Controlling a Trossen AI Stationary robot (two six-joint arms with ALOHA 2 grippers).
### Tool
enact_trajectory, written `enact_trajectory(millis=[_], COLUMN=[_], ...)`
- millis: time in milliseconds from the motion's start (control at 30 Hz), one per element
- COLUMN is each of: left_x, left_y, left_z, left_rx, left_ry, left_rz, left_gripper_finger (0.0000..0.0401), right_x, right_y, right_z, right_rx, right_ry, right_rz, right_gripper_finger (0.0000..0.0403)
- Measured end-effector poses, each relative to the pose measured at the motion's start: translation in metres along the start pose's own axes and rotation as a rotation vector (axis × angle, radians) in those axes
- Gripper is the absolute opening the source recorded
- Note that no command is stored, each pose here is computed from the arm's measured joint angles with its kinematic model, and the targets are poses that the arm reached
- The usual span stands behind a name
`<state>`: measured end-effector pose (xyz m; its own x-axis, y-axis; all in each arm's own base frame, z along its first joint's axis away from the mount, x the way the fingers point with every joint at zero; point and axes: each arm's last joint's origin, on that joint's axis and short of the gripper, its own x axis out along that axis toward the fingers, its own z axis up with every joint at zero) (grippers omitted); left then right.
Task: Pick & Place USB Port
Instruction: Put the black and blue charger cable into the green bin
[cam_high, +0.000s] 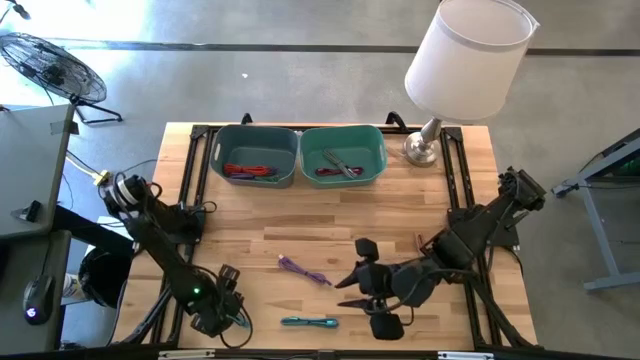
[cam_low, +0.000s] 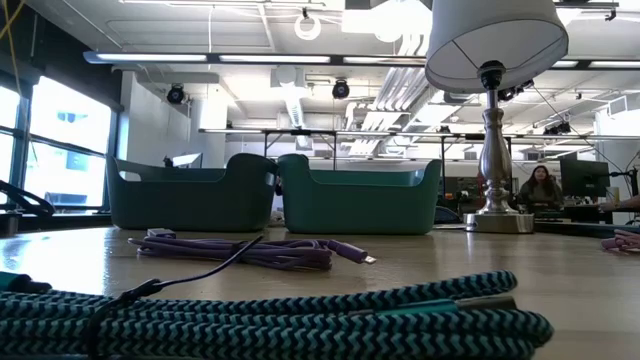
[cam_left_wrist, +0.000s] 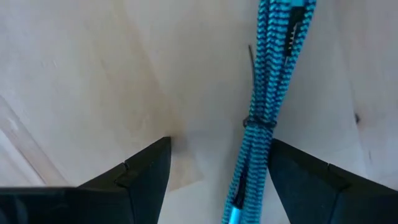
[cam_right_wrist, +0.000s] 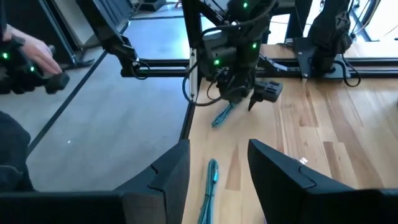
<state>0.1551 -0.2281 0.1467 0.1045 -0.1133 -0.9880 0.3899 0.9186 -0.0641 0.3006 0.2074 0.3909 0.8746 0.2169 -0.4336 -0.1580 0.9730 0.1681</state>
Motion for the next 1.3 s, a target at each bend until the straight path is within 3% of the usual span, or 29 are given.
enact_trajectory(millis=[167,233,300,433,633,867,967,1167,1300], left_x=[0.007,0.008,0.008,0.008,-0.007,-0.095,-0.154,-0.25,-0.284], left_y=[-0.001,-0.001,-0.001,0.0,0.004,0.028,0.04,0.07,0.086], left_z=[0.002,0.001,0.001,0.003,0.011,0.035,0.045,0.036,0.025], left_rx=[0.003,-0.004,-0.007,-0.019,-0.108,-0.126,-0.096,-0.048,-0.052], left_ry=[0.005,0.006,0.008,0.012,-0.028,-0.275,-0.532,-0.878,-1.038], left_rz=[0.003,0.005,0.006,-0.011,-0.012,0.162,0.271,0.568,0.644], left_gripper_finger=[0.0252,0.0234,0.0189,0.0035,0.0018,0.0018,0.0018,0.0018,0.0018], right_x=[-0.001,-0.001,-0.001,-0.001,-0.001,-0.002,-0.002,0.002,0.005], right_y=[0.003,0.003,0.003,0.003,0.002,0.001,0.0,-0.013,-0.028], right_z=[0.0,0.0,0.0,0.0,0.0,0.004,0.008,0.019,0.033], right_rx=[0.015,0.021,0.021,0.021,0.013,-0.115,-0.2,-0.331,-0.389], right_ry=[-0.015,-0.016,-0.017,-0.022,-0.033,-0.078,-0.112,-0.162,-0.232], right_rz=[-0.015,-0.014,-0.016,-0.028,-0.057,-0.107,-0.146,-0.238,-0.285], right_gripper_finger=[0.0153,0.0153,0.0153,0.0153,0.0153,0.0153,0.0153,0.0154,0.0154])
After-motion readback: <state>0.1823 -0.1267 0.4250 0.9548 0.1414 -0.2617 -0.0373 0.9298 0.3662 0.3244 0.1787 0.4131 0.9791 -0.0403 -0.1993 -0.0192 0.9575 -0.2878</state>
